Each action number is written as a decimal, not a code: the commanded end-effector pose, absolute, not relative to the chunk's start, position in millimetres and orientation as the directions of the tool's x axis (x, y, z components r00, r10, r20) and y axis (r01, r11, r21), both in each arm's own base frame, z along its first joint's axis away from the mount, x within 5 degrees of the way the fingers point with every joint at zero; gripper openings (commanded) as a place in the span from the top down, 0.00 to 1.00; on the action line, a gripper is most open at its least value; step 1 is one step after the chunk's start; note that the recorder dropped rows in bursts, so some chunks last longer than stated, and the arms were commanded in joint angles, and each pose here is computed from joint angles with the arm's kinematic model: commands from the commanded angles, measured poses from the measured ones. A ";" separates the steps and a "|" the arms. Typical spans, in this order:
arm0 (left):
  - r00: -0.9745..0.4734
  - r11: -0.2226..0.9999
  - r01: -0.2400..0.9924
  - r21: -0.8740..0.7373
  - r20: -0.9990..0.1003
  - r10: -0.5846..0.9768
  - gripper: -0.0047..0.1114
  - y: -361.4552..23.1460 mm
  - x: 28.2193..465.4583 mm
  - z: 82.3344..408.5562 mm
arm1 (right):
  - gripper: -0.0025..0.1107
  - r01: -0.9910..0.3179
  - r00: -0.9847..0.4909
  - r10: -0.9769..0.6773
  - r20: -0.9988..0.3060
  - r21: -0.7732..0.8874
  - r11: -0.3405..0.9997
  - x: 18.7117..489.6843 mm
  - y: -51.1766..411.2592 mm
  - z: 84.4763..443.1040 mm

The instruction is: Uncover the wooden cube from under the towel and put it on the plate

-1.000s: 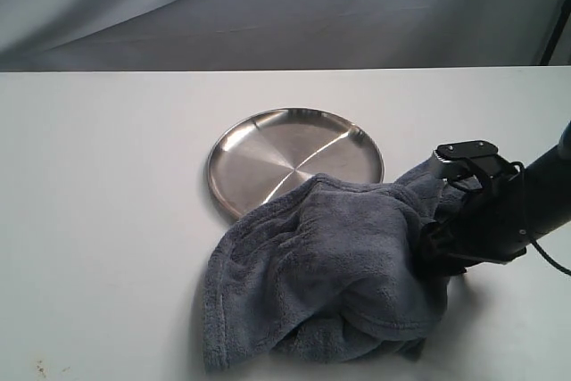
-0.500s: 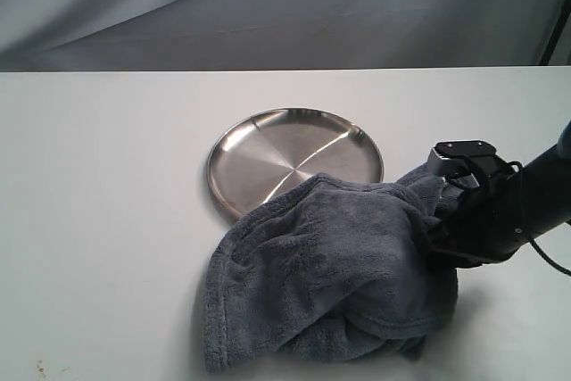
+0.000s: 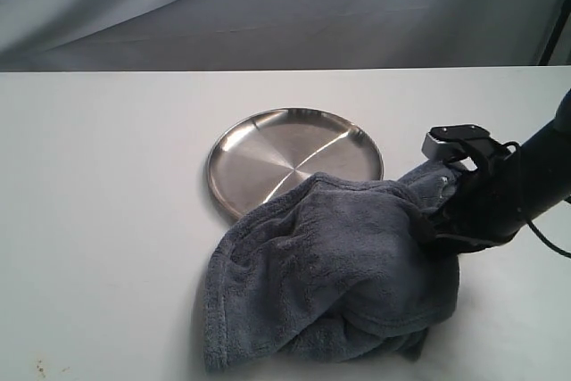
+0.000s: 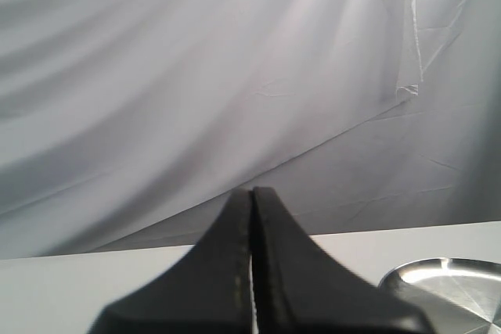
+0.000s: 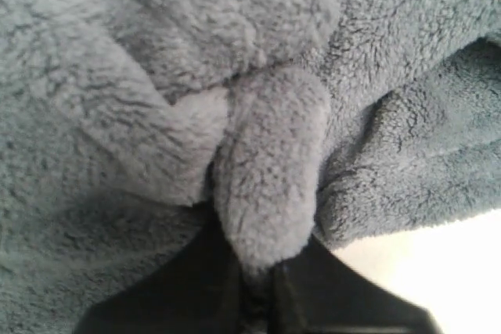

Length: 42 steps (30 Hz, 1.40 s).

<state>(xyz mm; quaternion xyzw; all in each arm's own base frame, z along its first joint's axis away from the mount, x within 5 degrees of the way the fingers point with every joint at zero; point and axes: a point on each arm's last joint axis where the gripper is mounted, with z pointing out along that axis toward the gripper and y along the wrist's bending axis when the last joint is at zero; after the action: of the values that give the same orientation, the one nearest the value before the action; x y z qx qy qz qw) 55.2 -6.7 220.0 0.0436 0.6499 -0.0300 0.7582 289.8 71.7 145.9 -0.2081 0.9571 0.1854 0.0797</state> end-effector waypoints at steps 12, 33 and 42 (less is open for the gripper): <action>0.161 0.994 0.104 0.022 -0.987 0.005 0.96 -6.8 54.9 219.8 | 0.98 -0.488 -0.836 -0.360 -0.414 0.259 0.834 284.6 73.1 213.1; 0.161 0.994 0.104 0.022 -0.987 0.005 0.96 -6.8 54.9 219.8 | 0.98 -0.518 -0.751 -0.307 -0.584 0.233 0.823 261.8 73.6 269.2; 0.161 0.994 0.104 0.022 -0.987 0.005 0.96 -6.8 54.9 219.8 | 0.97 -0.448 -0.848 -0.320 -0.423 0.247 0.859 267.4 68.7 223.7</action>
<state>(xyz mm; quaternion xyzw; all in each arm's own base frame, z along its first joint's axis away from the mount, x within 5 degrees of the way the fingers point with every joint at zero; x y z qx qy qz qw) 55.2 -6.7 220.0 0.0436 0.6499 -0.0300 0.7582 263.2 67.9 239.3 -0.2128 0.9385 0.1741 0.2089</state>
